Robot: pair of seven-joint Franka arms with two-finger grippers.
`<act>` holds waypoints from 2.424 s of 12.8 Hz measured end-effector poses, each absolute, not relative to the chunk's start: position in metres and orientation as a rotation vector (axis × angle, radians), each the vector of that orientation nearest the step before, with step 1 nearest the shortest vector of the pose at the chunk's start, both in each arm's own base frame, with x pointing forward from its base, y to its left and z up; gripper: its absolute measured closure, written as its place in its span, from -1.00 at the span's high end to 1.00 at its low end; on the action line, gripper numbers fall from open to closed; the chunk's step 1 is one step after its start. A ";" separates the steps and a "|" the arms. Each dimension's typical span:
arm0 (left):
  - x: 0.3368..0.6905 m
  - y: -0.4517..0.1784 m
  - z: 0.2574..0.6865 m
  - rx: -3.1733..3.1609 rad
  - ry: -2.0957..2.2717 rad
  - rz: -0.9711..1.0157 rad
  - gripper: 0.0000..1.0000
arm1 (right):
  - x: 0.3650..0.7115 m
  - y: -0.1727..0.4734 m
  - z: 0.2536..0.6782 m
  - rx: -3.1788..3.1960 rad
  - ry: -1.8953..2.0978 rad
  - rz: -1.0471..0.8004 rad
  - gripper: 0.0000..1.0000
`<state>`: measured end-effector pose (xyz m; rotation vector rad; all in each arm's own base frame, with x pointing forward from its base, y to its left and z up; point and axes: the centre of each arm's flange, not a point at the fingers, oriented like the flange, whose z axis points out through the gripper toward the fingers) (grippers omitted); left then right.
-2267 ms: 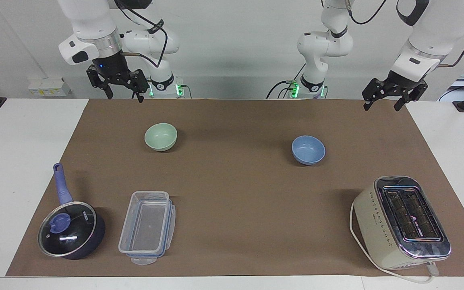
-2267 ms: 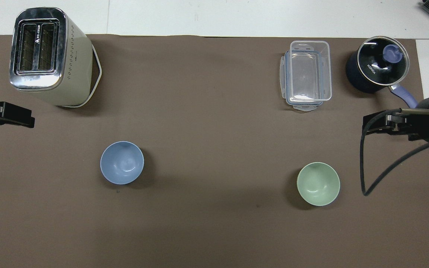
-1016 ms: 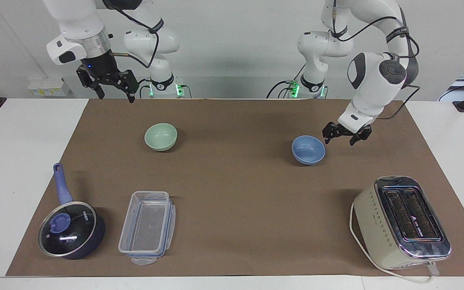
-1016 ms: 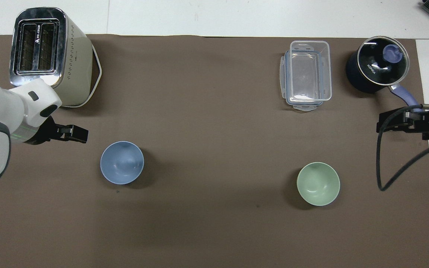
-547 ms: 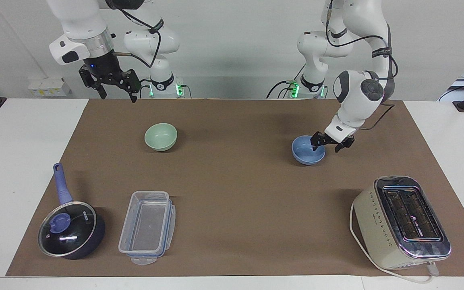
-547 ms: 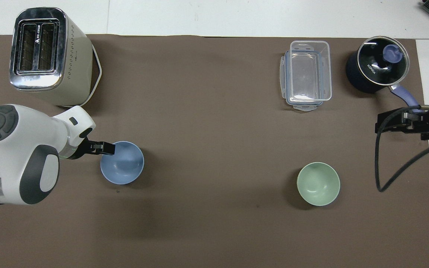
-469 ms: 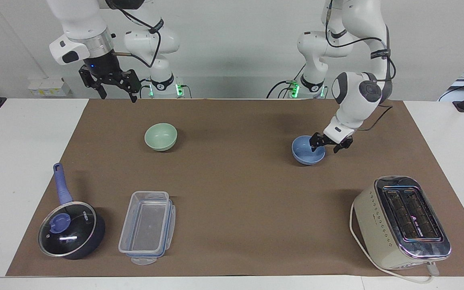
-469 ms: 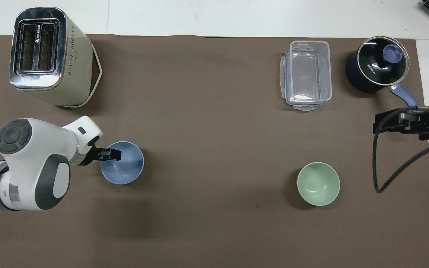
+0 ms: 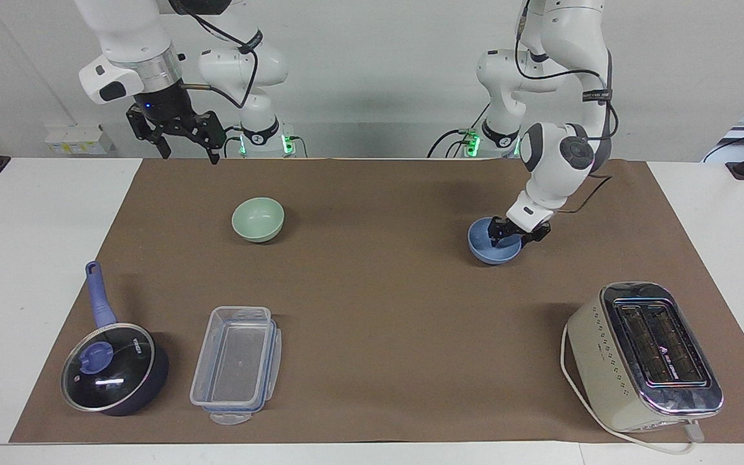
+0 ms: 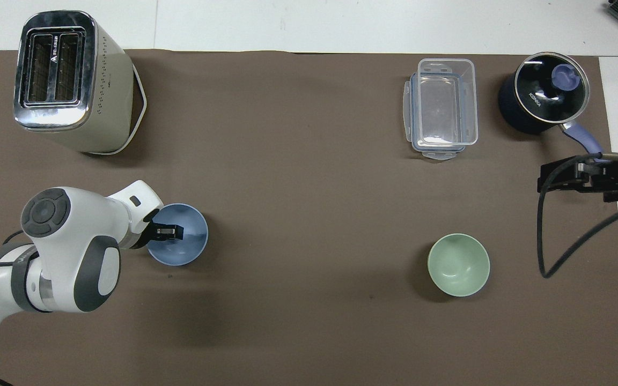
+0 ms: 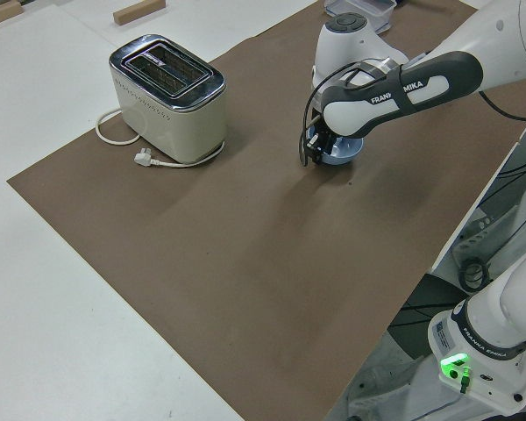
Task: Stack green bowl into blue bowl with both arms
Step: 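Grip the blue bowl rim and slide it toward the green bowl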
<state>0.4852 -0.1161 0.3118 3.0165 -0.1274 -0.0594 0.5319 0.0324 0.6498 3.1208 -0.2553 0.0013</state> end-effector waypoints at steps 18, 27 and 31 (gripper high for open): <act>0.409 -0.327 0.360 2.955 -0.203 -0.154 -0.88 | 0.532 0.032 0.650 3.121 -0.256 0.001 1.00; 0.394 -0.342 0.327 2.959 -0.143 -0.128 0.08 | 0.532 0.032 0.650 3.121 -0.256 0.001 1.00; 0.434 -0.315 0.387 2.935 -0.056 -0.155 1.00 | 0.532 0.032 0.650 3.121 -0.257 0.001 1.00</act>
